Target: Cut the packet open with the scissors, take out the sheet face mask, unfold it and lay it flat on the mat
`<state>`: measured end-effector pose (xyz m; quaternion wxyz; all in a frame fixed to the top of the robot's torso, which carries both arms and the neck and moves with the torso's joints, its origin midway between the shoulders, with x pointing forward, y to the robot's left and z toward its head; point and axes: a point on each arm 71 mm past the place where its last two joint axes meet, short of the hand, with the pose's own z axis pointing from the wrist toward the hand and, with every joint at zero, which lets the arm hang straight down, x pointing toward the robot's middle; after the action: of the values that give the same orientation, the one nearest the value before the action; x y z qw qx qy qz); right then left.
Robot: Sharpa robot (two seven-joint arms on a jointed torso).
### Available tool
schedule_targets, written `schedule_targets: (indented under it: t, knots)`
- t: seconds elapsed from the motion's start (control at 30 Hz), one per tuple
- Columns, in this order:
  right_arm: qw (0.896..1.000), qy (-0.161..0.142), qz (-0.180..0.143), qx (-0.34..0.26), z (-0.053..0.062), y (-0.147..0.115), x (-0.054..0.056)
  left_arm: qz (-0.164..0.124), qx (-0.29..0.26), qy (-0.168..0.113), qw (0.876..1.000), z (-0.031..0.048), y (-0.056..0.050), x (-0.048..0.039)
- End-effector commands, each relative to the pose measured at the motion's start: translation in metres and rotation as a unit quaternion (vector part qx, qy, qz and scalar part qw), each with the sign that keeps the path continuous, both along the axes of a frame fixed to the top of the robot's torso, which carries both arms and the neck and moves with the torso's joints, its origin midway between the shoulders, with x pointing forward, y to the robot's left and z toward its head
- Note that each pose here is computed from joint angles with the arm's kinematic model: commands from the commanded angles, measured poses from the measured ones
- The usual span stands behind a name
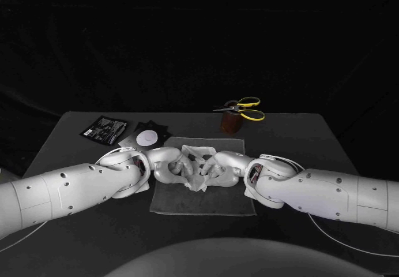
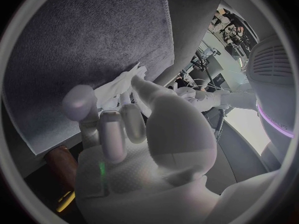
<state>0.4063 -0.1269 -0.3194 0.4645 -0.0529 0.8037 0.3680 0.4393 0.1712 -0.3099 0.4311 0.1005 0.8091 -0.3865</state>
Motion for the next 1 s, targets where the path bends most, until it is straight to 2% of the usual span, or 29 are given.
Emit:
schedule_targets:
  t: [0.03, 0.57, 1.0]
  knots:
    - [1.000, 0.010, 0.012, -0.025, -0.0040, 0.0001, -0.0003, -0.013, 0.011, 0.008, 1.000, -0.0023, -0.0030, -0.0016]
    - [1.000, 0.002, 0.005, -0.015, -0.0026, -0.0016, 0.0012, -0.024, 0.017, 0.009, 1.000, -0.0028, -0.0040, -0.0042]
    - [1.000, -0.022, -0.015, 0.010, 0.0022, -0.0044, 0.0038, -0.030, 0.018, -0.002, 0.999, -0.0014, -0.0043, -0.0058]
